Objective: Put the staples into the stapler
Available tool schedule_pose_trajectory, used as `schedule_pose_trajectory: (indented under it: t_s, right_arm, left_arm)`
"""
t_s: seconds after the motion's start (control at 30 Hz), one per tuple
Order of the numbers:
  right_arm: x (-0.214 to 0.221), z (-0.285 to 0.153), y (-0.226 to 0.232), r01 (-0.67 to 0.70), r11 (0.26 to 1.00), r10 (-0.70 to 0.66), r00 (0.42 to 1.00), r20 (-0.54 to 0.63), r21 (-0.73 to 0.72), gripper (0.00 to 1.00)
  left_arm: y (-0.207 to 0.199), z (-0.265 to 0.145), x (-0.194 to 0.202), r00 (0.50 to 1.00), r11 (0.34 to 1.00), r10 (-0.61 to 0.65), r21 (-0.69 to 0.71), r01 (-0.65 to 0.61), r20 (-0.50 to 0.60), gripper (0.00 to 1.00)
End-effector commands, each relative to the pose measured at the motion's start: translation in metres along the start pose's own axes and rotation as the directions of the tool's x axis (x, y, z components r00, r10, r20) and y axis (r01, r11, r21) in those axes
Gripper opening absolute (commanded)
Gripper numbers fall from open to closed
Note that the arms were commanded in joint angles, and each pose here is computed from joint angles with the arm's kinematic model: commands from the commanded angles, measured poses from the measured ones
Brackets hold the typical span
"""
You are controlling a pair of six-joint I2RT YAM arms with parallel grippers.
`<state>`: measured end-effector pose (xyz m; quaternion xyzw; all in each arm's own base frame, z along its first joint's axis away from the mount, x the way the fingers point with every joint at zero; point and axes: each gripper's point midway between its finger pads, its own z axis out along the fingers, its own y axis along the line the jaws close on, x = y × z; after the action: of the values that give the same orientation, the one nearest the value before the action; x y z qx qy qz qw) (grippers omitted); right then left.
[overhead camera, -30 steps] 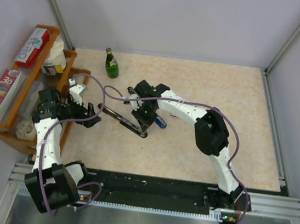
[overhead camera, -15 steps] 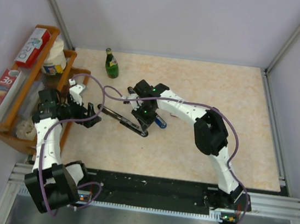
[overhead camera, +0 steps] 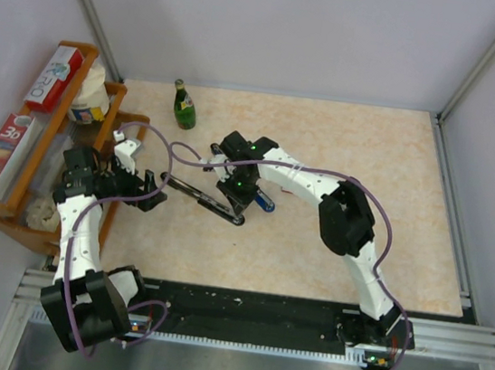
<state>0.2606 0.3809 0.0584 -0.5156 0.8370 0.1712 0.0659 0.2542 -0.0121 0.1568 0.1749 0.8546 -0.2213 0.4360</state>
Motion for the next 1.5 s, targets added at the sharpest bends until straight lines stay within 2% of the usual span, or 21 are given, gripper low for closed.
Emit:
schedule_pose_trajectory:
  t_s: [0.0,0.4,0.7,1.1,1.3,1.47]
  right_arm:
    - [-0.008,0.005,-0.003,0.037,0.999,-0.037,0.999,0.007,0.035,0.13]
    - [-0.012,0.002,-0.003,0.043,0.998,-0.044,0.999,0.019,0.036,0.21]
    - [-0.015,-0.002,-0.003,0.051,0.998,-0.053,0.998,0.033,0.04,0.23]
    - [-0.028,-0.039,0.013,0.118,0.993,-0.119,0.986,0.12,0.016,0.35]
    - [-0.029,-0.051,0.005,0.099,0.995,-0.101,0.984,0.147,0.022,0.37]
    - [-0.02,-0.045,-0.012,0.066,0.996,-0.072,0.99,0.123,0.055,0.37]
  left_arm:
    - [0.0,-0.002,-0.008,0.998,0.999,0.043,0.003,-0.044,0.036,0.99]
    - [0.0,-0.002,-0.007,0.999,0.999,0.04,0.001,-0.04,0.035,0.99]
    - [0.0,-0.002,-0.007,0.999,0.999,0.042,0.0,-0.042,0.033,0.99]
    - [0.0,-0.002,-0.007,0.998,0.999,0.042,0.001,-0.042,0.036,0.99]
    - [0.0,-0.003,-0.007,0.998,0.999,0.047,-0.003,-0.047,0.038,0.99]
    - [0.0,-0.002,-0.007,0.998,0.999,0.044,-0.001,-0.044,0.038,0.99]
